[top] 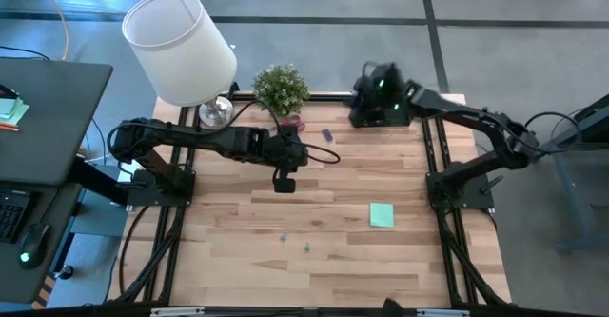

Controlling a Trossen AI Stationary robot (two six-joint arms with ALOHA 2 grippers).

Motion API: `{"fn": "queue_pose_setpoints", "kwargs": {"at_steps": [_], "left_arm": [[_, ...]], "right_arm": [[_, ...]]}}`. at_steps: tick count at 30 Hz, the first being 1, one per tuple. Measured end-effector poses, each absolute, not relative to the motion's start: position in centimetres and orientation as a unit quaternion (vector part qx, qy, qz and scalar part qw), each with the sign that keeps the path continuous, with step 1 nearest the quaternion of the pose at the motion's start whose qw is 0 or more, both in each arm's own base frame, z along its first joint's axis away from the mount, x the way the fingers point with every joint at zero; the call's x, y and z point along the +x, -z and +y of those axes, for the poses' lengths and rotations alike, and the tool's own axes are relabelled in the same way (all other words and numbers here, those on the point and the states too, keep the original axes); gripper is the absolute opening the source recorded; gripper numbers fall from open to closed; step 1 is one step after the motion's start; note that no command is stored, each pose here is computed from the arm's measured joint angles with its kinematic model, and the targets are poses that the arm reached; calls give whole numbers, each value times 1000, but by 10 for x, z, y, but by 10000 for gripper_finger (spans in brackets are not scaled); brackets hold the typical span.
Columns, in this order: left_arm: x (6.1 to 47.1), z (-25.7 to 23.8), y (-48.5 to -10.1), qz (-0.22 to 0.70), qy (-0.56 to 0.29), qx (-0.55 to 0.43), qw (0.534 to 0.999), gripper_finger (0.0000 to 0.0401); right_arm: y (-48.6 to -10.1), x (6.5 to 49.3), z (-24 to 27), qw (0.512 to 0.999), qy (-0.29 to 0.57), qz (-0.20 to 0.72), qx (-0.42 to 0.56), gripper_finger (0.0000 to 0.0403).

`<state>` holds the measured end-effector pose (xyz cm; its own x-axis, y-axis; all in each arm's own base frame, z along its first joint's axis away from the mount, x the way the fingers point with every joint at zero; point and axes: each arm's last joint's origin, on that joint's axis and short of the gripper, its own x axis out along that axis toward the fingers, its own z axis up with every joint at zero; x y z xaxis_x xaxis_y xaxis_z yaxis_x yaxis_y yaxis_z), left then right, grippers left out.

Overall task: Pick and place office supplies into organizer
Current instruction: Put the purple eraser in the black desk organizer

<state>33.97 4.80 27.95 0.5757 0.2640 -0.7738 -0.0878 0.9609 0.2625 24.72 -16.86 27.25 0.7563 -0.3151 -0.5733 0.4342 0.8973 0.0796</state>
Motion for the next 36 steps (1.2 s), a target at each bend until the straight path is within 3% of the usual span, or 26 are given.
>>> {"fn": "queue_pose_setpoints", "kwargs": {"at_steps": [4,11,15,30,36], "left_arm": [[342,48,-279,435,-99,107,889,8],[336,51,-291,425,-155,130,882,7],[335,58,-294,398,-147,139,895,7],[308,128,-295,158,-44,-16,986,7],[304,127,-279,42,-46,-31,998,7]], "right_arm": [[-242,254,-150,923,239,286,93,31],[-195,251,-134,934,256,202,144,122],[-174,256,-135,922,295,201,150,158],[-137,303,-155,884,288,328,164,154],[-134,306,-156,885,286,330,163,190]]}}
